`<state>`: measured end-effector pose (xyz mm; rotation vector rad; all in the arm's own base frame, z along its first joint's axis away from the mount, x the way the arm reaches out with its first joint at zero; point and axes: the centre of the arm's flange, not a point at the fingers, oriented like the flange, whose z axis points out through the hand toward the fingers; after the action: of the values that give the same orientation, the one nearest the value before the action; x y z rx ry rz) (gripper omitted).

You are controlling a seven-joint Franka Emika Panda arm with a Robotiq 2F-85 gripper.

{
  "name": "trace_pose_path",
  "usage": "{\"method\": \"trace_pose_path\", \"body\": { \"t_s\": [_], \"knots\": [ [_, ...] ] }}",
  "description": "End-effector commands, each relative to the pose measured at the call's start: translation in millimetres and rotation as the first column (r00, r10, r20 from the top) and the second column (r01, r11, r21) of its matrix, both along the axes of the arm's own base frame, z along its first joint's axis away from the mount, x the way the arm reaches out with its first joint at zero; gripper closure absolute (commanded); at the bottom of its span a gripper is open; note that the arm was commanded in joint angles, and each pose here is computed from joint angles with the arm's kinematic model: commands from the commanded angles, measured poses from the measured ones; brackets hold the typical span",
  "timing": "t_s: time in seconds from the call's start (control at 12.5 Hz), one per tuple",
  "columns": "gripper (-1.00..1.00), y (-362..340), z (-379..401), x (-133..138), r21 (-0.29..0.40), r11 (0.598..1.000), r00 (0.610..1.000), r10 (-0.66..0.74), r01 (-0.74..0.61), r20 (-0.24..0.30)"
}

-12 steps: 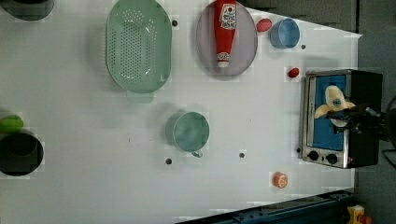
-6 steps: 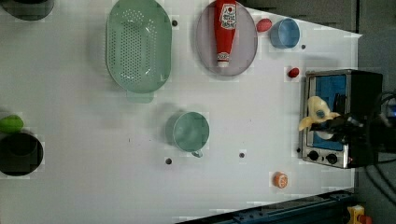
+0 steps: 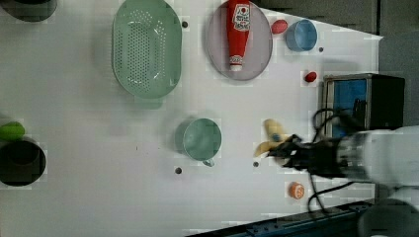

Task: Pick Banana and place it in mug.

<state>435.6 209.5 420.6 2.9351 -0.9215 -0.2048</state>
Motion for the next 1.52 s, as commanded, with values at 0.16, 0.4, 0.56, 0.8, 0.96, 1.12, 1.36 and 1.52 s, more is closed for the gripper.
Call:
{"method": "trace_pose_path", "body": {
  "t_s": [0.16, 0.4, 0.56, 0.8, 0.96, 1.12, 1.36, 1.52],
  "knots": [
    [0.26, 44.5, -31.1, 17.7, 0.057, 0.984, 0.984, -0.172, 0.170, 0.036],
    [0.26, 63.4, -77.1, 20.7, 0.074, 0.968, 0.971, -0.239, 0.238, 0.002],
    [0.26, 66.5, -107.0, 23.4, 0.094, 0.967, 0.971, -0.240, 0.238, 0.012],
    [0.26, 58.1, -145.8, 22.3, 0.084, 0.976, 0.978, -0.203, 0.199, 0.054],
    [0.26, 51.7, -160.7, 22.2, 0.082, 0.975, 0.975, -0.212, 0.207, 0.065],
    [-0.02, 48.7, -178.1, 16.5, 0.078, 0.974, 0.976, -0.215, 0.212, 0.044],
    [-0.69, 51.1, -181.2, 17.9, 0.108, 0.971, 0.973, -0.220, 0.212, 0.068],
    [-1.00, 49.6, -176.5, 19.6, 0.109, 0.971, 0.972, -0.223, 0.214, 0.078]
  ]
}}
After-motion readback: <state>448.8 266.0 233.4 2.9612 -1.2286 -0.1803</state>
